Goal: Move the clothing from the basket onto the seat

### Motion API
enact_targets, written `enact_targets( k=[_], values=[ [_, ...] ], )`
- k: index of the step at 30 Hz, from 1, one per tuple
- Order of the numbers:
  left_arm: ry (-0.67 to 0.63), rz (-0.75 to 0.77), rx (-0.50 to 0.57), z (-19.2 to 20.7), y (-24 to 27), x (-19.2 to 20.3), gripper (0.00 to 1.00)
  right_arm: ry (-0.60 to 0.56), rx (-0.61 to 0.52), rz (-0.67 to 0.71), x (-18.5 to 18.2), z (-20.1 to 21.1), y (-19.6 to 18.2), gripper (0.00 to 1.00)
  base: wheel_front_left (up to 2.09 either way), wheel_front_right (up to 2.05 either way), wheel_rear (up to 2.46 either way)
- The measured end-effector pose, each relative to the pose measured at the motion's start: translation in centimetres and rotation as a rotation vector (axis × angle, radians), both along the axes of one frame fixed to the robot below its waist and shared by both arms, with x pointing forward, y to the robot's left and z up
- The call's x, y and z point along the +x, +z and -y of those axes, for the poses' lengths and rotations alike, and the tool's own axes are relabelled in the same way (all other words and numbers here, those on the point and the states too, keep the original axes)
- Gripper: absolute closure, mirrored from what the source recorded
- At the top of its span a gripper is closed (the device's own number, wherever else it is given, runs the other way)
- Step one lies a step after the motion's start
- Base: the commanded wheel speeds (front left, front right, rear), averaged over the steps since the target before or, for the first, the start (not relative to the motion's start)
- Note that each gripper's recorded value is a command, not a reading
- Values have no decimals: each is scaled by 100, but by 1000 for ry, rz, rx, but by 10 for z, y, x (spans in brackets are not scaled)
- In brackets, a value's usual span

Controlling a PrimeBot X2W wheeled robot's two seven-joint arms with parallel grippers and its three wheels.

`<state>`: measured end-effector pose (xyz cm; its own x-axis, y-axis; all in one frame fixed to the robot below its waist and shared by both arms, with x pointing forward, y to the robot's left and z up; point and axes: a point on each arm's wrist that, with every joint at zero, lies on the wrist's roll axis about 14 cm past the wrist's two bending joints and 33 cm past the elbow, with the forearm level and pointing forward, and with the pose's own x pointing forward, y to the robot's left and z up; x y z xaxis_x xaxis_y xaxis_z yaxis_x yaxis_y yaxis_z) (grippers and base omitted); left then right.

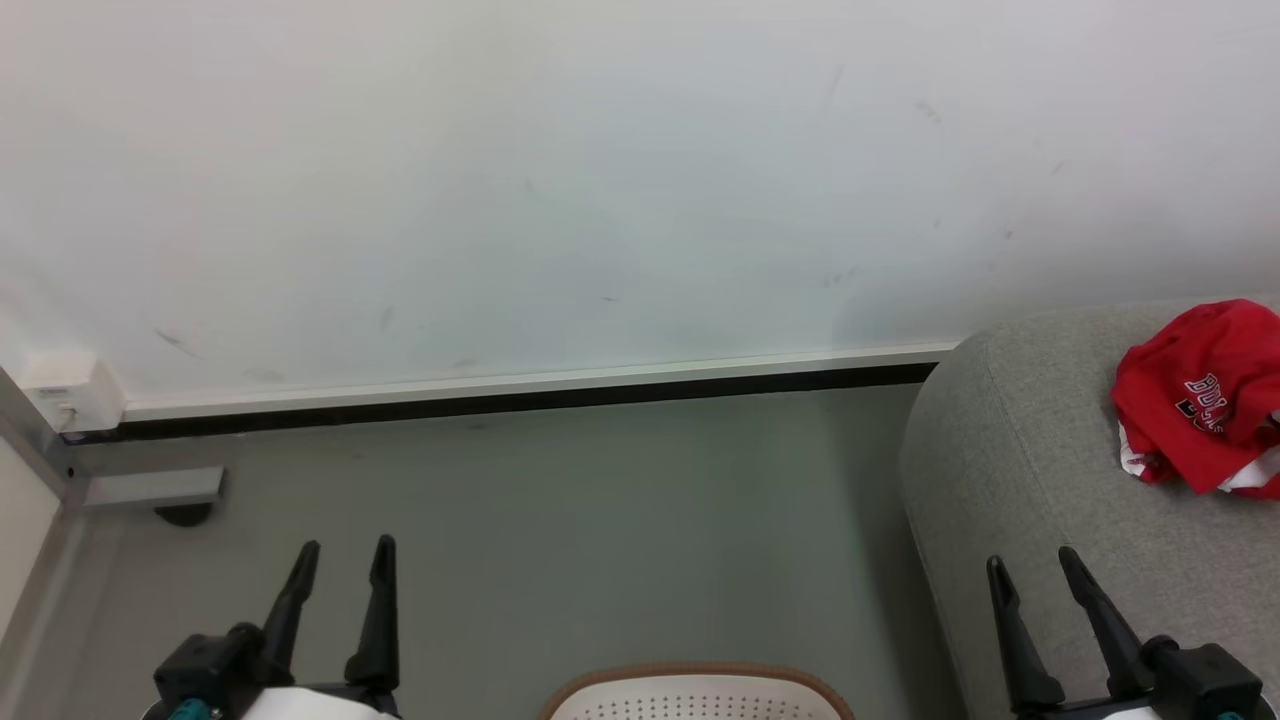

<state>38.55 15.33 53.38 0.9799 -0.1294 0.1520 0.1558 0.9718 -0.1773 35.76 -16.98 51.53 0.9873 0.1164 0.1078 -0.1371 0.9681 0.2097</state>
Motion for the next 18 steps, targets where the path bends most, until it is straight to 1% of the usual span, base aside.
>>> enact_targets(
  k=[4,11,18],
  values=[
    [5,-11,4,-1,-6,-2,0,7,1,-18,-1,-6,-6,0,0,0,0],
    [-4,-10,17,2,-8,-1,0,9,4,5,0,-9,0,0,0,0,0],
    [-4,-11,4,3,-9,2,0,1,4,10,2,-7,2,0,0,0,0]
  ],
)
